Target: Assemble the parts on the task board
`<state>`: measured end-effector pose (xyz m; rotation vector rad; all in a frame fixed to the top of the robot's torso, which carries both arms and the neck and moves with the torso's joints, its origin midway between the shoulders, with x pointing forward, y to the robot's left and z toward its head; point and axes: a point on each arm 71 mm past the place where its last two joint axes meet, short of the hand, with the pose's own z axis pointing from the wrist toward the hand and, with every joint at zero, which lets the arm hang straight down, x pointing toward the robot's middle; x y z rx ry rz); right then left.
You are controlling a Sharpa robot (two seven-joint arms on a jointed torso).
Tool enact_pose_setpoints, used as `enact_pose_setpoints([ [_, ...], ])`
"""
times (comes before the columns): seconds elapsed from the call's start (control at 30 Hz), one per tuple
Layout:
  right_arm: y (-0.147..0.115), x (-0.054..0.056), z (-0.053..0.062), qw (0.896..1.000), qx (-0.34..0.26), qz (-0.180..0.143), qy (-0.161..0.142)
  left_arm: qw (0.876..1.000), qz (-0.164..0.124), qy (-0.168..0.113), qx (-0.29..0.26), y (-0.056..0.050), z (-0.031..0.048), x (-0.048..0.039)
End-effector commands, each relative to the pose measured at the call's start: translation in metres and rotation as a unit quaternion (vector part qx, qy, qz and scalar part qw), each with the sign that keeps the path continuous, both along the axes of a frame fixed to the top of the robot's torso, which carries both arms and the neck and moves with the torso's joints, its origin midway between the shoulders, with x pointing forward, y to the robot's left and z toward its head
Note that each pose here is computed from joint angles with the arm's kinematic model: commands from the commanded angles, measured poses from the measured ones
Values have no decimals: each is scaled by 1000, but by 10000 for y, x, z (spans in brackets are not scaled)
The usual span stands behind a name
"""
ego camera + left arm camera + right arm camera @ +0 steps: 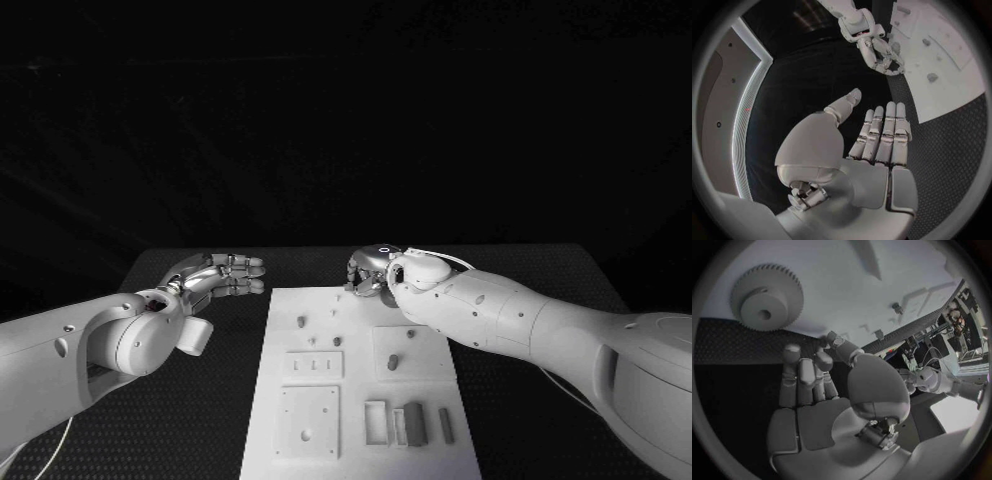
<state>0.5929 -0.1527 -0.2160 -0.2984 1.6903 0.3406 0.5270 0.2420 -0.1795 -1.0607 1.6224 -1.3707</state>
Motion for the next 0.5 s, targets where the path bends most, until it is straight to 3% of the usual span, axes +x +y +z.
enact_pose_setpoints([
  [0.03, 24, -6, -9, 1000, -7, 5, 2, 1000, -9, -2, -4, -29, 8, -4],
  [0.5, 54, -32, -9, 1000, -7, 7, 7, 1000, -8, -2, -3, -20, 7, -1],
])
